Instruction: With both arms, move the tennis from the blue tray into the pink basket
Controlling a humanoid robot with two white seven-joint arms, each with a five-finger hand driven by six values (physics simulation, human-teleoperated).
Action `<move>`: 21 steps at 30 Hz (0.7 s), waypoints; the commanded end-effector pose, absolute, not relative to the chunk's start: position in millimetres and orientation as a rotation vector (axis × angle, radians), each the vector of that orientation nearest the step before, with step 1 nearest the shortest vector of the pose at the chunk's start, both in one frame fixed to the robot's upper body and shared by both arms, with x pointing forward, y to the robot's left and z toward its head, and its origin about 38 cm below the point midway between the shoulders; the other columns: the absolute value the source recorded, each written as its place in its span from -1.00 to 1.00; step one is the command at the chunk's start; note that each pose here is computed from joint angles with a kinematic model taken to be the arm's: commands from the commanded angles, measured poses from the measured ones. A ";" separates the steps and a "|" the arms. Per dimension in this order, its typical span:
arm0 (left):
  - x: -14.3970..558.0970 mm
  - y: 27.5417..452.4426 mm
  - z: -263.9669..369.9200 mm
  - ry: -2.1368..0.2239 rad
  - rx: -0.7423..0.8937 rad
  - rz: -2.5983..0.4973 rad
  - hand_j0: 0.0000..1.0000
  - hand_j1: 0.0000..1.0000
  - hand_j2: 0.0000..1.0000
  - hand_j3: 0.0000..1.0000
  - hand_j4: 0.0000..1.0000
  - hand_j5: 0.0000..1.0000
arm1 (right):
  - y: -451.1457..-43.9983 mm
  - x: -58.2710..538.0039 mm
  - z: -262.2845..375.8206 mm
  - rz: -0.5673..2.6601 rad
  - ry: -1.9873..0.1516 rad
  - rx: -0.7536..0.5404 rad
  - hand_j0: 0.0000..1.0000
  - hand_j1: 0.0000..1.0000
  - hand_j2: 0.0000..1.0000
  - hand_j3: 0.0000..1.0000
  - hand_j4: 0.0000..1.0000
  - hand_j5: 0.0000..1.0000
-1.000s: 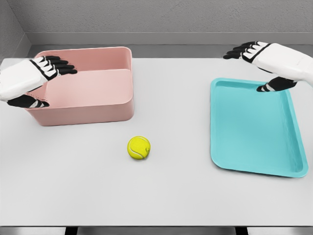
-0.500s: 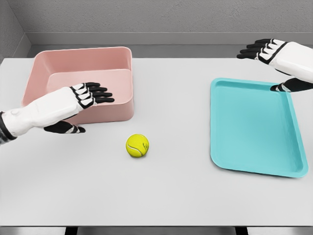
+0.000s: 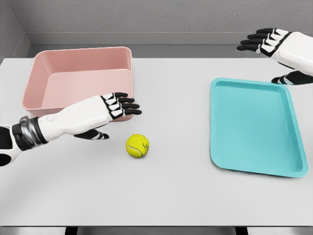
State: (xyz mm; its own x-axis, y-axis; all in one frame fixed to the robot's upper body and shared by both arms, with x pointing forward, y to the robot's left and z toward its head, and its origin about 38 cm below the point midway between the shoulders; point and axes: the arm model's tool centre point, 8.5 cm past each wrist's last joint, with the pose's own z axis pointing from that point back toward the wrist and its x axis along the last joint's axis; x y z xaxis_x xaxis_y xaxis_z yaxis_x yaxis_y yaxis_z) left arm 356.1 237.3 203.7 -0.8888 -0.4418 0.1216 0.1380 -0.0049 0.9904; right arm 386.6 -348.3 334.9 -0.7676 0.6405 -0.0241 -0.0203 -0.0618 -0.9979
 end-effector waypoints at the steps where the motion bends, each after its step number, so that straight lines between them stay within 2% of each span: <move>1: 356.8 237.7 199.7 -1.838 0.364 -2.004 1.00 1.00 1.00 1.00 1.00 1.00 | -352.9 387.6 337.5 1.861 -1.757 -0.671 1.00 1.00 1.00 1.00 1.00 1.00; 6: 360.1 239.0 195.5 -1.753 0.465 -2.120 1.00 1.00 1.00 1.00 1.00 1.00 | -353.4 388.0 336.6 1.860 -1.754 -0.669 1.00 1.00 1.00 1.00 1.00 1.00; 9: 350.0 210.9 172.1 -1.754 0.361 -2.153 1.00 1.00 1.00 1.00 1.00 1.00 | -352.6 387.4 336.4 1.863 -1.756 -0.668 1.00 1.00 1.00 1.00 1.00 1.00; 14: 346.2 193.0 166.8 -1.801 0.310 -2.127 1.00 1.00 1.00 1.00 1.00 1.00 | -353.1 387.7 336.2 1.861 -1.754 -0.668 1.00 1.00 1.00 1.00 1.00 1.00; 21: 346.7 185.4 162.5 -1.767 0.343 -2.208 1.00 1.00 1.00 1.00 1.00 1.00 | -351.9 387.1 336.8 1.864 -1.757 -0.668 1.00 1.00 1.00 1.00 1.00 1.00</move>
State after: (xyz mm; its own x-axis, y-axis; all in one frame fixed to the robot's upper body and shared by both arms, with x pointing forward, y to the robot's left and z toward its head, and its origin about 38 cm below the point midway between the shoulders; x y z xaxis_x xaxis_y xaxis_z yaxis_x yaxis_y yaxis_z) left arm 351.2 187.7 171.1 -0.9270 -0.3748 -0.0101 0.0659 -0.1892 0.9797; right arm 387.2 -352.0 335.5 -0.7608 0.6486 -0.0226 -0.0195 -0.0576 -0.9981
